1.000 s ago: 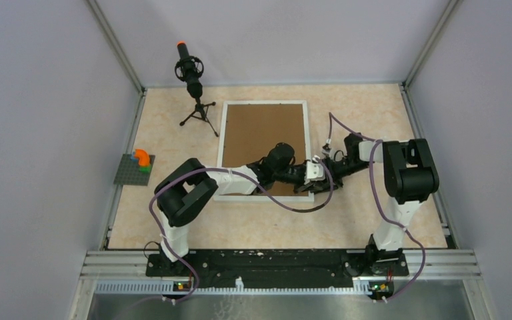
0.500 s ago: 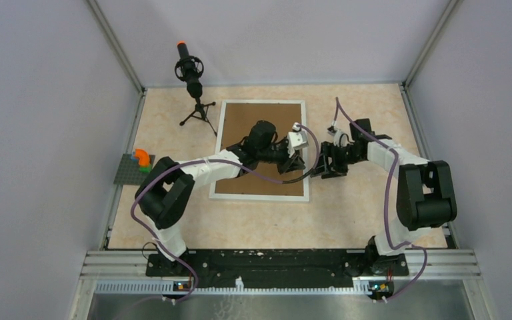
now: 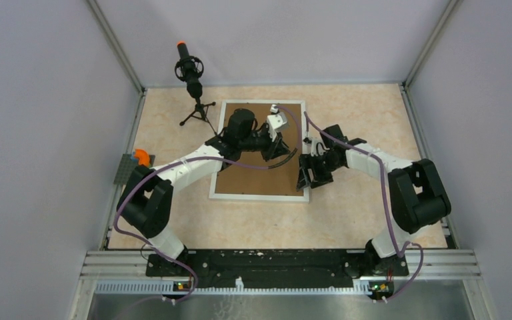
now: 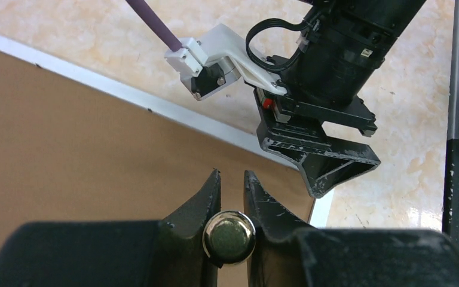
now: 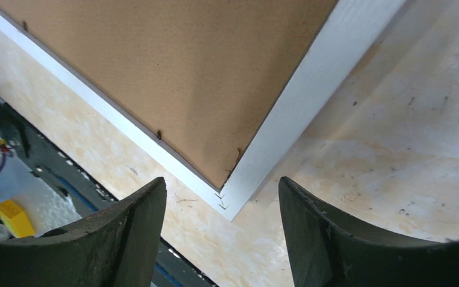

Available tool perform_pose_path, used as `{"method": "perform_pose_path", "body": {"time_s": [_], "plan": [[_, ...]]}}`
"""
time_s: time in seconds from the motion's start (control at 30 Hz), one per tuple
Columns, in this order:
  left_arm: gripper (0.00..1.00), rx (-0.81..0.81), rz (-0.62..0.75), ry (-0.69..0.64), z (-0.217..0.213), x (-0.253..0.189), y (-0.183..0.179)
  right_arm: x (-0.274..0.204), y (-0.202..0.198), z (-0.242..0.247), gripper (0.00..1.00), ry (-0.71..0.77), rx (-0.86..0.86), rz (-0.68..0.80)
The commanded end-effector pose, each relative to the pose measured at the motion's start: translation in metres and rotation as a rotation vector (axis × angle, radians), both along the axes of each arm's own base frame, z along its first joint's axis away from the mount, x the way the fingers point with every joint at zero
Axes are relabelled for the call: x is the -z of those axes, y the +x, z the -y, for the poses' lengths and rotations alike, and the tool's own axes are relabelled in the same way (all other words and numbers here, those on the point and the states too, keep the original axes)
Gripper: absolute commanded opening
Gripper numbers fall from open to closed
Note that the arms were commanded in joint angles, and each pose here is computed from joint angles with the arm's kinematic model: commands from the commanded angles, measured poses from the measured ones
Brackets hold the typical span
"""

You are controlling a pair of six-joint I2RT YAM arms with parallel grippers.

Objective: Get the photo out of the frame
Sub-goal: Release the photo frame item from the photo frame, then adjust the photo frame at the center of the board.

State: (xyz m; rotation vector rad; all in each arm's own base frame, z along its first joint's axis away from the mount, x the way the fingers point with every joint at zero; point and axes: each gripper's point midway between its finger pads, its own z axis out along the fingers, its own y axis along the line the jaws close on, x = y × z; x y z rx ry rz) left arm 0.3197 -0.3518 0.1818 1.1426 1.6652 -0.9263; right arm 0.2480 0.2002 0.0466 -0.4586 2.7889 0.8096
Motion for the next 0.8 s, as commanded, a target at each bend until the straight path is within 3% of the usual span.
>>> {"method": "perform_pose_path", "body": {"time_s": [0.0,0.13,0.4,0.77], "plan": [[0.00,-0.034,0.010,-0.030,-0.008,-0.016,-0.004,0.012,0.011,0.007,0.61,-0.102,0.043,0.006],[0.00,-0.051,0.018,-0.033,-0.011,-0.019,-0.003,0.028,0.006,0.007,0.50,-0.129,0.027,-0.033],[0.00,-0.078,0.023,-0.010,-0.020,-0.017,-0.002,0.034,0.007,0.022,0.02,-0.173,-0.018,-0.083],[0.00,-0.077,0.039,-0.005,-0.029,-0.021,0.007,0.035,0.027,0.140,0.00,-0.298,-0.287,-0.044]]}}
